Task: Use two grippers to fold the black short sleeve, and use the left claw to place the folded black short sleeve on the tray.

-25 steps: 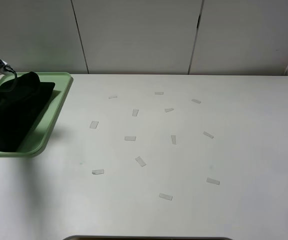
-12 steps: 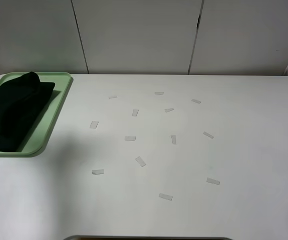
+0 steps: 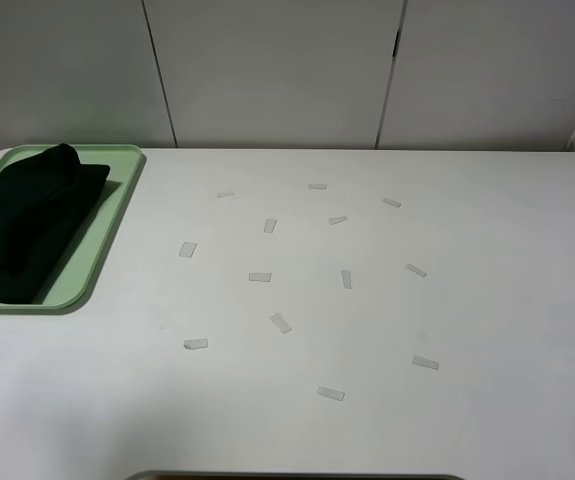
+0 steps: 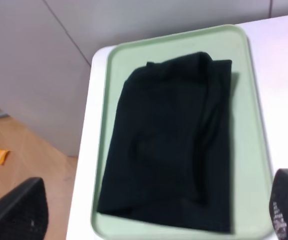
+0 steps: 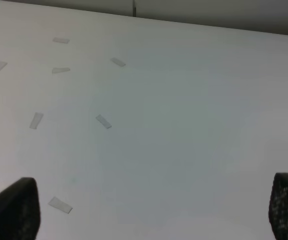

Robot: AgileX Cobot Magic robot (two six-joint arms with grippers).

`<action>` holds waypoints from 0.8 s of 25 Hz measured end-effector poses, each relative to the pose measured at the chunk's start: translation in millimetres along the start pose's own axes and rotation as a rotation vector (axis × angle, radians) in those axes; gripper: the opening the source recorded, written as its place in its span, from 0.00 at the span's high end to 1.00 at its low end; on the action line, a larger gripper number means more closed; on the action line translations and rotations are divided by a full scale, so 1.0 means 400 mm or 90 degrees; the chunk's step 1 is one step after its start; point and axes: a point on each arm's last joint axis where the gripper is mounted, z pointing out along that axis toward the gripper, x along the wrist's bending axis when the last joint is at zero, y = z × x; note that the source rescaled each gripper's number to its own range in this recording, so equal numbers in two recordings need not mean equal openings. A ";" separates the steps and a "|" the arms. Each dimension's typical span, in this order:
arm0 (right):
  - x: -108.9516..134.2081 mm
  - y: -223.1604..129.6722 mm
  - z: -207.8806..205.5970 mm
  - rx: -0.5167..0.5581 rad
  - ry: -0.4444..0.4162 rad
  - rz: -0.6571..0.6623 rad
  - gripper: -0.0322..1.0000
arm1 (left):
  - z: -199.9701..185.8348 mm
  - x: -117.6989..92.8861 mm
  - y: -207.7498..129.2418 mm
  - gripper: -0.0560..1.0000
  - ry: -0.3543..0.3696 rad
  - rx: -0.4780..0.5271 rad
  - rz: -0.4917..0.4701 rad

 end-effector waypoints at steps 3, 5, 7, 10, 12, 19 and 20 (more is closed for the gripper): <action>0.000 0.000 0.000 0.000 0.000 0.000 0.00 | -0.088 0.005 -0.047 0.11 -0.002 -0.010 -0.025; 0.000 0.000 0.000 0.000 0.000 0.000 0.00 | -0.140 0.005 -0.088 0.11 -0.006 0.001 -0.038; 0.000 0.000 0.000 0.000 0.000 0.000 0.00 | -0.191 0.002 -0.133 0.11 -0.012 0.001 -0.051; 0.000 0.000 0.000 0.000 0.000 0.000 0.00 | -0.228 -0.007 -0.192 0.11 -0.022 -0.007 -0.063; 0.000 0.000 0.000 0.000 0.000 0.000 0.00 | -0.237 -0.017 -0.235 0.11 -0.032 -0.013 -0.069; 0.000 0.000 0.000 0.000 0.000 0.000 0.00 | -0.230 -0.050 -0.312 0.11 -0.077 -0.012 -0.083; 0.000 0.000 0.000 0.000 0.000 0.000 0.00 | -0.225 -0.055 -0.324 0.11 -0.086 -0.008 -0.084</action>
